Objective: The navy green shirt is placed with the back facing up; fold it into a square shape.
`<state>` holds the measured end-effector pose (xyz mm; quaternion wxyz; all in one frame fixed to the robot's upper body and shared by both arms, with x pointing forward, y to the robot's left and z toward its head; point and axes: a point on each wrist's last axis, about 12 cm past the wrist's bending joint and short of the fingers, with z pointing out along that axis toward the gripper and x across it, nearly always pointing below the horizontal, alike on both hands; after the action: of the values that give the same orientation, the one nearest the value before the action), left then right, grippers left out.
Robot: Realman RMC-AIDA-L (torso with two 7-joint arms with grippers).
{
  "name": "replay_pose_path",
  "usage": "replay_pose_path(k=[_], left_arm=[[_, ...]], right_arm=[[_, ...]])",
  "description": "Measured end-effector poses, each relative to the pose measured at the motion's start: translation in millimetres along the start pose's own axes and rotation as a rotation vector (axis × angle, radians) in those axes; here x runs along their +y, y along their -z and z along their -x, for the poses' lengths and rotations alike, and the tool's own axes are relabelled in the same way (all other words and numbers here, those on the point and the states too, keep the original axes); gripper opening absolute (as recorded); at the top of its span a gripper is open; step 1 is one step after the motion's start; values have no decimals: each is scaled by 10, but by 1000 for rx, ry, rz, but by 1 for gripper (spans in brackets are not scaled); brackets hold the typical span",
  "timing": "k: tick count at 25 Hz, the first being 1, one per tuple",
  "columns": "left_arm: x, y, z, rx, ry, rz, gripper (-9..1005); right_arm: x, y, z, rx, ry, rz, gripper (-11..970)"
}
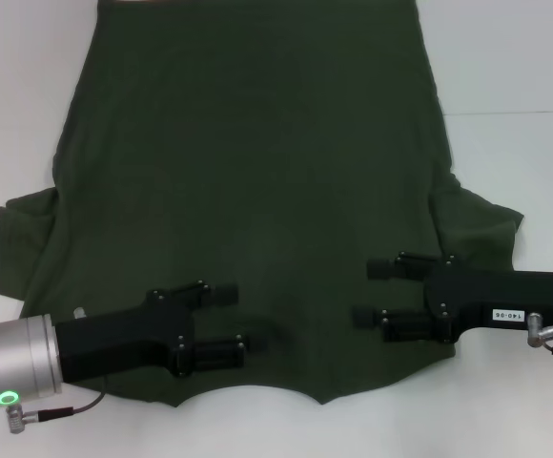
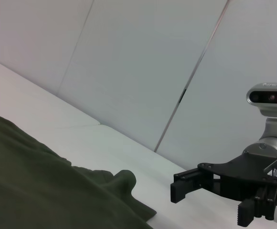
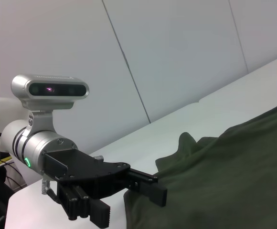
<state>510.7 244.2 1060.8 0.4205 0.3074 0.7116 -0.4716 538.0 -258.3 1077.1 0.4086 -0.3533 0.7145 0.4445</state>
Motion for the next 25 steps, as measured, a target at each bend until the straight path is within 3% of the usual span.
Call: replay_pose_path(k=[12,16,21,25], left_arm=[[11,6,2,-4,1,10,906],[63,19,11,-12,16,54,907],[321,177,45,-85,138,283,906],[440,324,58,-161,192,404,905]], right_arm=[[-3,-12,15,1,-3,4,912],[-6,-21,25,7,-10,6,912],[4,-52,25,18,-14,17,911],[-6,-128,70,42,-26,29,911]])
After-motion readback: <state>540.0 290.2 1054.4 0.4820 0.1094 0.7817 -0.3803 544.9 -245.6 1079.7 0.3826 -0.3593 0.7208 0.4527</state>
